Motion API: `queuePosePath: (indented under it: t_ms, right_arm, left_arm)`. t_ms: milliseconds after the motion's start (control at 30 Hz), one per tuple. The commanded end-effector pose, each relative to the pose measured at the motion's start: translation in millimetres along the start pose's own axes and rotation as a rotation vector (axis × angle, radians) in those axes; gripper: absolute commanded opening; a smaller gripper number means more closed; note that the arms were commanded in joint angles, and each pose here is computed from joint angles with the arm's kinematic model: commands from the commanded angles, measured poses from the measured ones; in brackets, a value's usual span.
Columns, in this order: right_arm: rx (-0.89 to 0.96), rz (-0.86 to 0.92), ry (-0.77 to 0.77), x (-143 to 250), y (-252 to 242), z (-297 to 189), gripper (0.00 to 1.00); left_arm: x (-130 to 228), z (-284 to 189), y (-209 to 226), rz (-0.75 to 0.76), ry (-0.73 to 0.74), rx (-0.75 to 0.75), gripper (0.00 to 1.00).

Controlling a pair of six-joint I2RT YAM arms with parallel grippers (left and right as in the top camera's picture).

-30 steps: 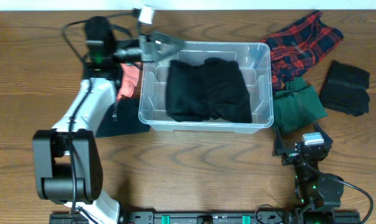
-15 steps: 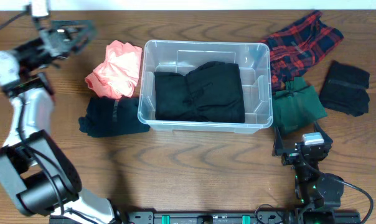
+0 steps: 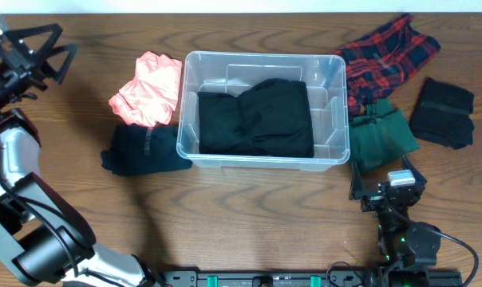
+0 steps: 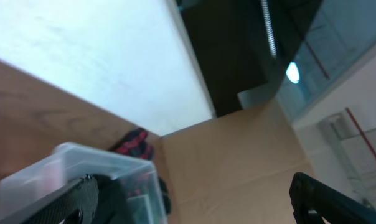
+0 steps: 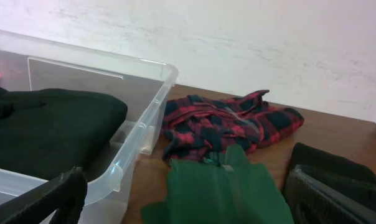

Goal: Pack container
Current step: 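Move the left gripper back and grasp the smaller black cloth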

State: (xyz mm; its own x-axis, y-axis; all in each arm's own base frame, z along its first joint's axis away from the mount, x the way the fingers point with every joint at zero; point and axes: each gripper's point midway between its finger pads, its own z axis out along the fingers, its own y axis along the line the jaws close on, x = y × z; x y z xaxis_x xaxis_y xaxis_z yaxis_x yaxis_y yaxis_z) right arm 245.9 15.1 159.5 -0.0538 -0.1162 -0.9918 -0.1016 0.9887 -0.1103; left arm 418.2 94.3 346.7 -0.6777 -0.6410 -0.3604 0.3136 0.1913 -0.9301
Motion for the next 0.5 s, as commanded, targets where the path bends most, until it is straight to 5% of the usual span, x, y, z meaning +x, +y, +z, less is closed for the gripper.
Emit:
queuePosePath:
  t_ms: [0, 333, 467]
  right_arm:
    - [0.016, -0.009, 0.003, 1.2, -3.6, -0.3, 0.99]
    - [0.016, -0.01, 0.003, 1.1, -3.7, -0.3, 0.99]
    - [0.016, -0.01, 0.003, 1.2, -3.6, -0.3, 0.99]
  left_arm:
    - [-5.3, 14.1, -59.8, 0.023, -0.088, 0.087, 0.98]
    - [-39.1, 9.9, -120.8, -0.048, -0.398, 0.194, 0.98]
    - [-50.8, 10.5, -110.2, -0.044, -0.519, 0.062, 0.98]
